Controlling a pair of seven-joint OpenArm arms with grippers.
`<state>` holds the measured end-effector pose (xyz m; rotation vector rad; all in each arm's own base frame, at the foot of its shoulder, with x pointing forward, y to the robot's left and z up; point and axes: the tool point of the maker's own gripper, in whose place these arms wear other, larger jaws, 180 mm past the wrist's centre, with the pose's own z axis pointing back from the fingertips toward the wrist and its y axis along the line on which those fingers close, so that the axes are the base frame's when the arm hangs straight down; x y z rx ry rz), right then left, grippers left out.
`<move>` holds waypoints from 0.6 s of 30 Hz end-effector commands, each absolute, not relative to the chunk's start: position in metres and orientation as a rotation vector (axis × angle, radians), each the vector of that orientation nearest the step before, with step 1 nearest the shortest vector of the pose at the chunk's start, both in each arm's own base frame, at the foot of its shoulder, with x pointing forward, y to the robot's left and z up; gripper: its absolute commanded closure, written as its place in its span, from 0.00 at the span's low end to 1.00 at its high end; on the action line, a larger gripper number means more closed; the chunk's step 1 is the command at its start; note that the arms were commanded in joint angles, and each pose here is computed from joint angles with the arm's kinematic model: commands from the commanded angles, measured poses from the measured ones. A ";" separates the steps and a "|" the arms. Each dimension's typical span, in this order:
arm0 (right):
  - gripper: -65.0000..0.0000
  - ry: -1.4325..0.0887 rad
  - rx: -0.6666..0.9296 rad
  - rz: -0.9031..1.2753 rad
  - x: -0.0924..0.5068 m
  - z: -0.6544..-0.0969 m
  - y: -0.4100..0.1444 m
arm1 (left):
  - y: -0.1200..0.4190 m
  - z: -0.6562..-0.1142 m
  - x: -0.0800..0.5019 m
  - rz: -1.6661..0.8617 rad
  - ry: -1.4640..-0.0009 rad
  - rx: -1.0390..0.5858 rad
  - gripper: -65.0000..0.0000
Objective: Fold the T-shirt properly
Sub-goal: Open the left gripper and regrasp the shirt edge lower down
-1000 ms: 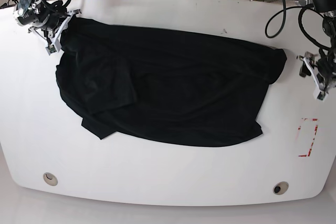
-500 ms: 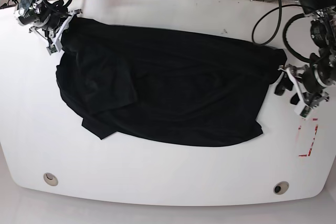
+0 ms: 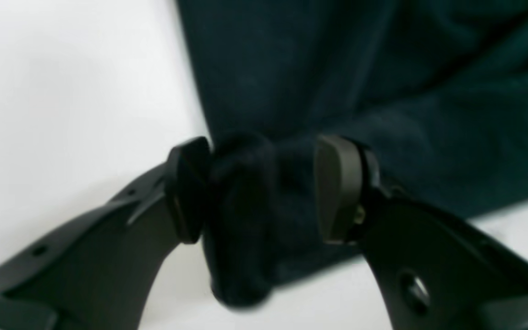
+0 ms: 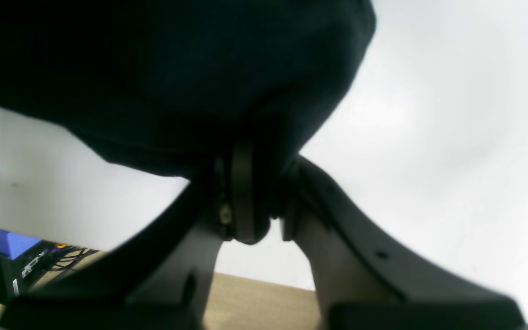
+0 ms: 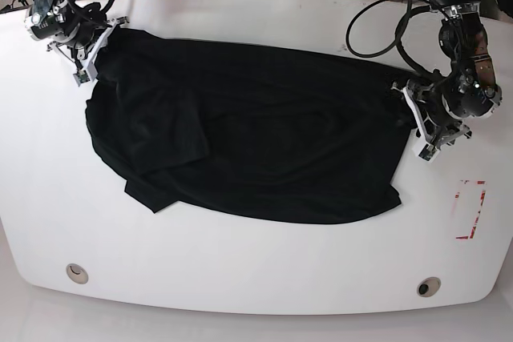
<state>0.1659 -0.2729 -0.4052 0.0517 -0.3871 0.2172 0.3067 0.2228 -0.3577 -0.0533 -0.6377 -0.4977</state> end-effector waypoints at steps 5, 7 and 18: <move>0.88 -0.421 0.036 0.228 0.173 -0.396 -0.277 | 0.254 -0.385 0.306 -0.455 -0.559 -0.009 0.48; 0.88 -0.421 0.036 0.228 0.173 -0.396 -0.277 | 0.261 -0.381 0.311 -0.455 -0.575 0.004 0.48; 0.88 -0.420 0.039 0.225 0.173 -0.397 -0.277 | 0.311 -0.356 0.328 -0.478 -0.588 0.125 0.48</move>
